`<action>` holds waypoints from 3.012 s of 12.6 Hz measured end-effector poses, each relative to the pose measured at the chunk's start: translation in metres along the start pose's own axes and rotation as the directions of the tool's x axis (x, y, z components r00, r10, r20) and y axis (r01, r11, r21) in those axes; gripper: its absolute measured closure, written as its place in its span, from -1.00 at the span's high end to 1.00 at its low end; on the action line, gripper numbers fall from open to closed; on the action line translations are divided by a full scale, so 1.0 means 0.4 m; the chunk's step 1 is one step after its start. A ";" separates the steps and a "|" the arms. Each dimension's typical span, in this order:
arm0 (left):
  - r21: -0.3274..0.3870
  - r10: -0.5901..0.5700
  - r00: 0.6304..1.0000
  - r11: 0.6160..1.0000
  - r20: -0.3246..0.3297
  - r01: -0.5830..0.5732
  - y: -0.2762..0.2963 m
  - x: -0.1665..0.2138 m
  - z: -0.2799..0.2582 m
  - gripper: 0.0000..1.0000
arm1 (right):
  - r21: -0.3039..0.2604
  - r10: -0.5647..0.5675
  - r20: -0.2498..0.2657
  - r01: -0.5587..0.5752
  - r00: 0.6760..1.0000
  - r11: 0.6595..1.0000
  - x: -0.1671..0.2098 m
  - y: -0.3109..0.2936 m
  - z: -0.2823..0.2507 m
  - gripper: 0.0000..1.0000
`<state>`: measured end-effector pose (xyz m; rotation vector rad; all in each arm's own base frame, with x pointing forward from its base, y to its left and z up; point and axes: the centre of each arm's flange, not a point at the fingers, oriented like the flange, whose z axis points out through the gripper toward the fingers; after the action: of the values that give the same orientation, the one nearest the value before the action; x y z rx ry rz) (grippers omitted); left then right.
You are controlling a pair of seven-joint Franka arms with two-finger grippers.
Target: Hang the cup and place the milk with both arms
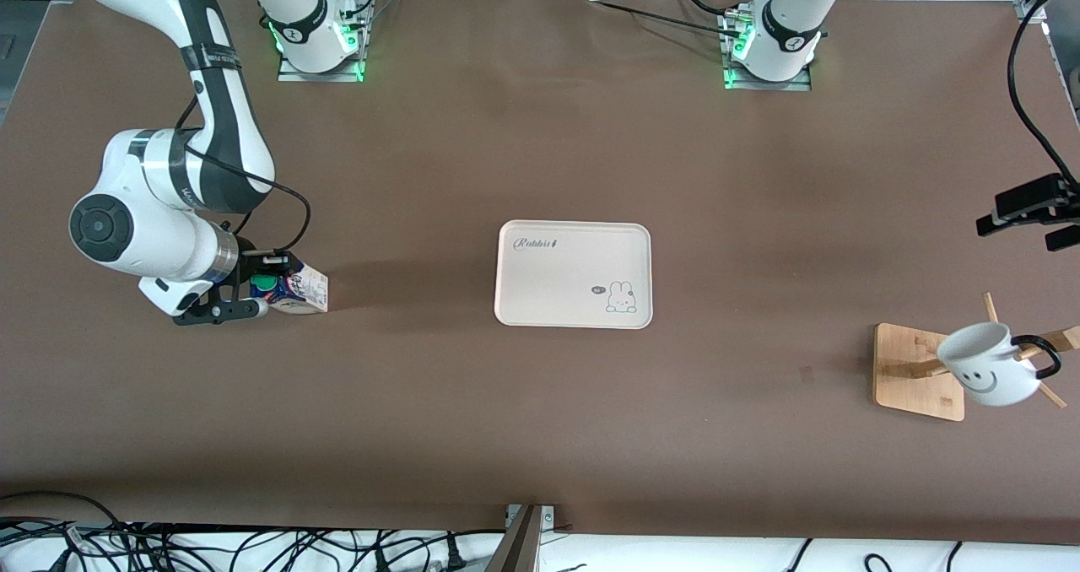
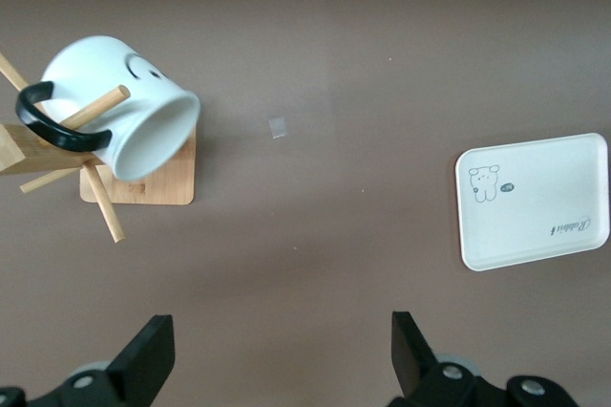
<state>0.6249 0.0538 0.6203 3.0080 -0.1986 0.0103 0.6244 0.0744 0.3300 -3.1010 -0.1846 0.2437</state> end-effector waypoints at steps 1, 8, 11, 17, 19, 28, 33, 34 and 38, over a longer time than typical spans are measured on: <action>0.051 0.009 1.000 0.999 0.012 -0.010 0.036 0.000 -0.005 1.00 | 0.001 0.001 0.001 -0.001 1.000 1.000 -0.004 0.001 0.002 0.07; 0.092 0.007 0.997 0.996 0.082 -0.015 0.065 -0.016 0.007 1.00 | 0.015 0.001 -0.056 0.000 0.998 1.000 -0.012 -0.003 -0.073 1.00; 0.091 0.023 0.996 0.995 0.084 -0.031 0.089 -0.012 0.011 1.00 | 0.035 0.004 -0.164 0.002 0.986 0.999 -0.028 0.008 -0.226 1.00; 0.106 -0.001 0.998 0.994 0.062 -0.006 0.071 -0.002 0.041 1.00 | 0.066 0.019 -0.135 -0.010 0.991 0.998 -0.108 0.063 -0.493 1.00; 0.106 -0.049 0.998 0.993 0.041 0.045 0.034 -0.007 0.053 1.00 | 0.057 0.007 -0.137 0.001 0.990 0.998 -0.170 0.075 -0.572 1.00; 0.131 -0.010 1.000 0.991 0.007 0.009 0.143 -0.054 0.002 1.00 | 0.023 0.002 -0.124 0.001 0.992 1.000 -0.252 0.101 -0.605 1.00; 0.076 -0.119 0.993 0.990 -0.009 0.119 0.080 -0.077 0.004 1.00 | 0.021 -0.001 -0.128 0.004 0.992 1.000 -0.246 0.081 -0.592 1.00; 0.076 -0.125 0.992 0.989 -0.008 0.125 0.084 -0.077 0.006 1.00 | 0.019 -0.002 -0.129 0.004 0.992 1.000 -0.246 0.081 -0.593 1.00; 0.079 -0.128 0.992 0.989 0.004 0.127 0.086 -0.079 0.009 1.00 | 0.013 -0.003 -0.146 0.005 0.989 1.000 -0.257 0.085 -0.613 1.00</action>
<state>0.5889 0.0238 0.6205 3.0937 -0.0062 -0.0073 0.5661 0.0242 0.5866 -3.0880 -0.1850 0.0176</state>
